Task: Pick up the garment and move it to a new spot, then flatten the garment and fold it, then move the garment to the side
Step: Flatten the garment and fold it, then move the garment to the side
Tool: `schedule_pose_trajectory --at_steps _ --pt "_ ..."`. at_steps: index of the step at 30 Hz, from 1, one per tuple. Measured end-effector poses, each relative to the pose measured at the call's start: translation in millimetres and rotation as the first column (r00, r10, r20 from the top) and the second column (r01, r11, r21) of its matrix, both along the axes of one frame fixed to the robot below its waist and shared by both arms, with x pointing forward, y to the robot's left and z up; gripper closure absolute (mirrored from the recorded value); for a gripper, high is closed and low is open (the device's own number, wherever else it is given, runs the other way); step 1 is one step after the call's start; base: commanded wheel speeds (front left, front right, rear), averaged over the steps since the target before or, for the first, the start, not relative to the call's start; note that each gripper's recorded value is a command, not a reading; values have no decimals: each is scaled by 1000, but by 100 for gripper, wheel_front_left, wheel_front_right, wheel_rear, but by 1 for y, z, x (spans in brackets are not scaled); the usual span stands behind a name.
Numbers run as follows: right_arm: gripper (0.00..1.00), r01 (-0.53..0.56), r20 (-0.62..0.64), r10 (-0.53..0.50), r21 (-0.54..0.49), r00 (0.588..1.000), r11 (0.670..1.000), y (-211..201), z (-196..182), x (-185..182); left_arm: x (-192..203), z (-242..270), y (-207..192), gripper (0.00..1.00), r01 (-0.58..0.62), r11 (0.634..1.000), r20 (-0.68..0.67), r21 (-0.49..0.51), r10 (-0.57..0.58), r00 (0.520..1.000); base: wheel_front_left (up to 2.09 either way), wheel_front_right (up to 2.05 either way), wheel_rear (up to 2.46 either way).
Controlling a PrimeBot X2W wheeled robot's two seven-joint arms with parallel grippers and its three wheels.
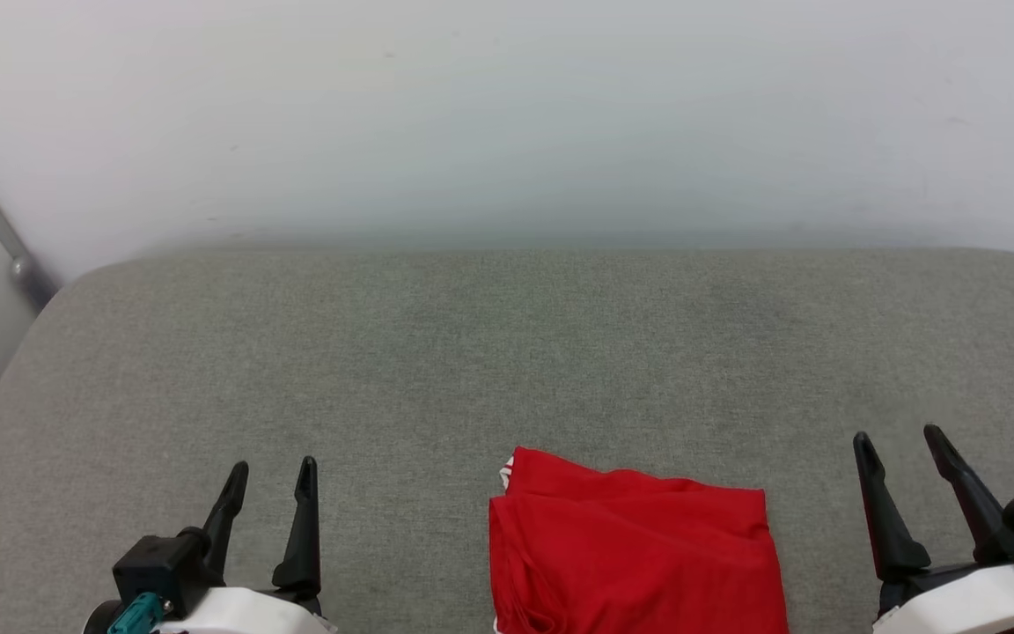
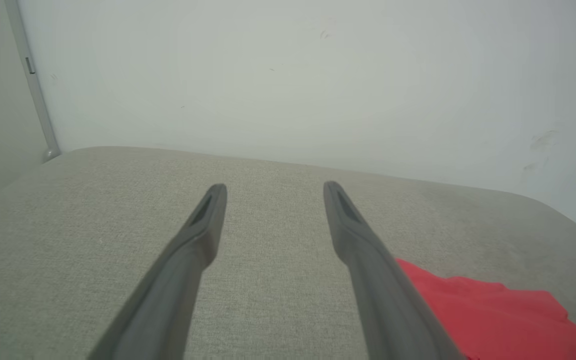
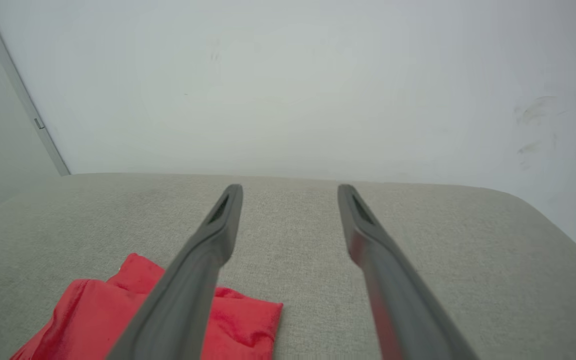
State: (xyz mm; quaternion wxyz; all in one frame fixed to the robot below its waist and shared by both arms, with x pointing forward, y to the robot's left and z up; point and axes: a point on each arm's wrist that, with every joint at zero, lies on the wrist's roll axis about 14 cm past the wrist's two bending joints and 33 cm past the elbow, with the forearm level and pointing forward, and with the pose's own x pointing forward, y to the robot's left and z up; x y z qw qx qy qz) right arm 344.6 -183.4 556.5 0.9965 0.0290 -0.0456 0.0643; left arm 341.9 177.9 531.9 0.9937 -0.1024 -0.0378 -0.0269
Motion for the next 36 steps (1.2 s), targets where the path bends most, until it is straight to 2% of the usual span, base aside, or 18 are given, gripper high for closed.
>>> schedule_pose_trajectory --at_steps 15,19,21,24,29,33,36 --pt "0 7 -44 -6 17 999 1000 6 -5 -14 -4 -4 2 0 -11 1000 -14 -6 11 1000 0 0 0" --pt "0 52 -133 -44 55 990 997 -9 -22 -14 -2 -5 3 0 -17 1000 -16 -4 16 1000 0 0 0" --pt "0 92 -217 -72 85 973 992 -22 -40 -15 -2 -5 4 0 -22 1000 -15 -5 22 1000 0 0 0" --pt "0 161 -344 -113 116 932 980 -45 -68 -19 -1 -4 5 0 -30 1000 -11 -5 29 1000 0 0 0" --pt "0 262 -525 -153 140 837 955 -81 -101 -20 3 0 7 0 -37 999 1 -10 37 999 0 0 0" --pt "0 295 -696 -86 186 713 937 -87 -132 -24 4 -1 10 0 -50 999 1 -13 50 999 0 0 0" --pt "0 313 -795 25 268 607 911 -76 -151 -27 8 -1 12 0 -58 998 1 -16 58 998 0 0 0"
